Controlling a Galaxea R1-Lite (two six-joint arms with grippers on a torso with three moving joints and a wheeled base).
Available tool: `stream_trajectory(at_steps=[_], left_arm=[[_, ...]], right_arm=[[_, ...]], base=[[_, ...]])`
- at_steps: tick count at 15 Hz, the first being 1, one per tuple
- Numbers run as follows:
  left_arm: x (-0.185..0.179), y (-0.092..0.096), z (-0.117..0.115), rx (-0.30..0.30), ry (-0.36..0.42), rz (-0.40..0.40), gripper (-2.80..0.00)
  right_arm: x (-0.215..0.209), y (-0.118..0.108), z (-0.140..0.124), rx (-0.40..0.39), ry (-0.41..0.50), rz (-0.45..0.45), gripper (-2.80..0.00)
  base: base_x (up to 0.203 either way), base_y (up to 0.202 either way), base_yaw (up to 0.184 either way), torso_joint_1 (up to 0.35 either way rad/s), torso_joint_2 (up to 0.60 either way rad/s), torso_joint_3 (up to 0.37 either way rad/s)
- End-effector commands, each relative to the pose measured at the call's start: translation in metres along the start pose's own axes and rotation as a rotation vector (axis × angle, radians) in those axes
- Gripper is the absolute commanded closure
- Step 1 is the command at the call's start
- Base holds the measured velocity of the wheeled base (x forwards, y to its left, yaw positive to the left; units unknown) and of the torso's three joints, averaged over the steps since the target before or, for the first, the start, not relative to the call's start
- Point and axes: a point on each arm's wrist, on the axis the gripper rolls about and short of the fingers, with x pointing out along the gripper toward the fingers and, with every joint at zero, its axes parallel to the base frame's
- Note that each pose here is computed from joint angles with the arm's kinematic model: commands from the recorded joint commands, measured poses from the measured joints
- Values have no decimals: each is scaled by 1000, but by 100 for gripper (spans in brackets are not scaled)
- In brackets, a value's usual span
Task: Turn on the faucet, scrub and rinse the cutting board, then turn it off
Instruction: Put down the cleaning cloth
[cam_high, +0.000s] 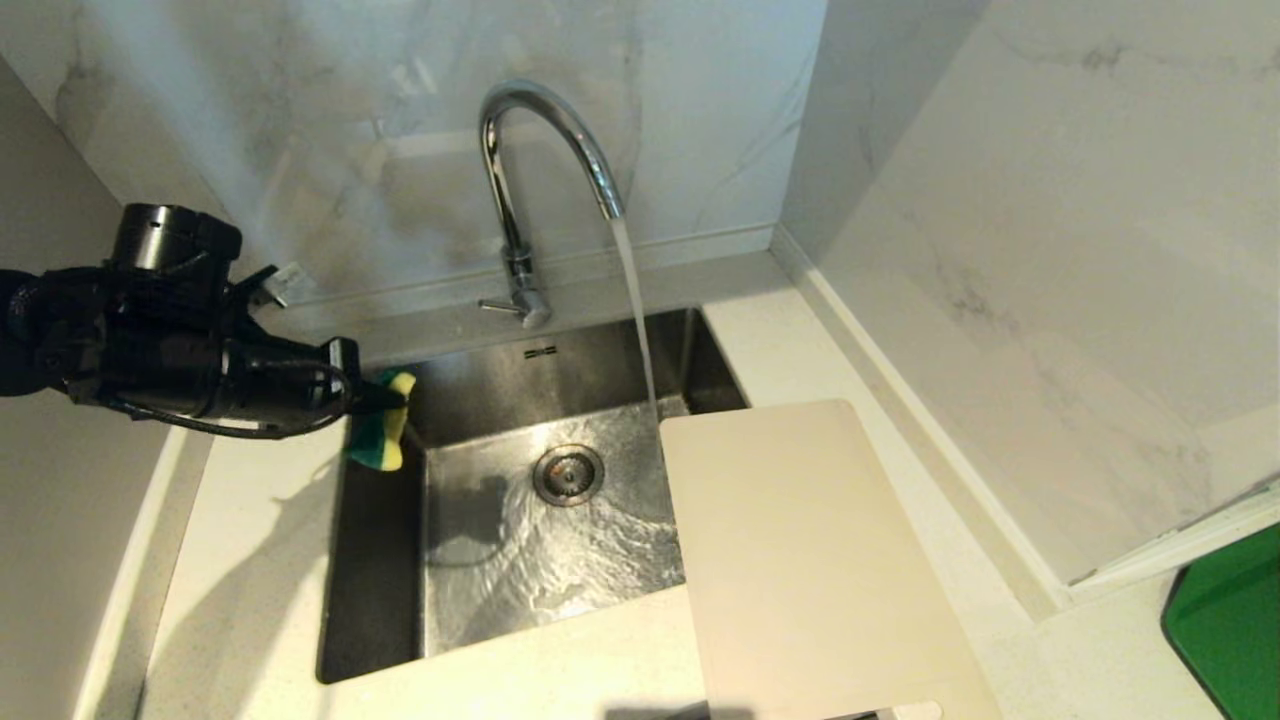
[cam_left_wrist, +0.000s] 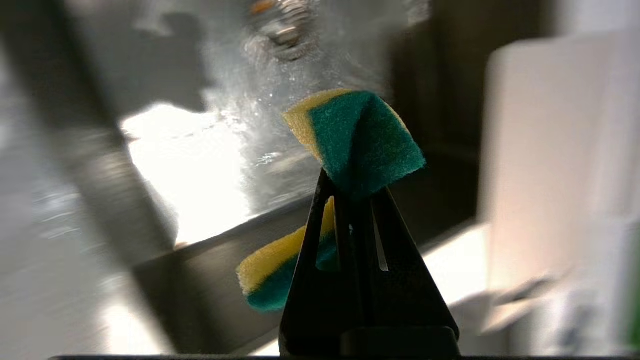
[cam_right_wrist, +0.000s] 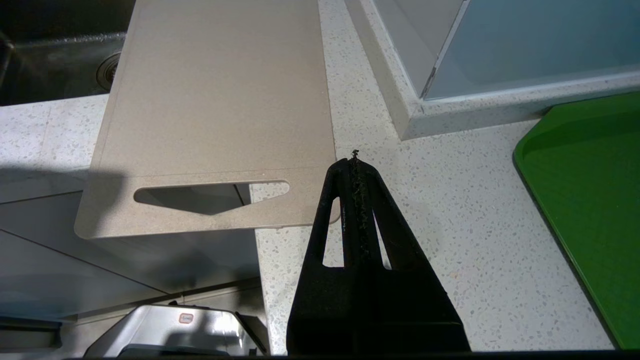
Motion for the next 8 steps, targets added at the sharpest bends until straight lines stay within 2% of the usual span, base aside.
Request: stream_trajectory(at_steps=[1, 4, 8], left_arm=[[-5, 14, -1, 53, 15, 84, 0], [-8, 49, -6, 64, 55, 169, 0], [5, 94, -19, 9, 134, 255, 0]], right_arm=[[0, 0, 0, -1, 1, 1, 0], [0, 0, 0, 1, 1, 1, 0], [0, 0, 0, 1, 1, 1, 0]], base=[[0, 0, 0, 0, 0, 0], [0, 0, 0, 0, 0, 0], [0, 0, 0, 0, 0, 0]])
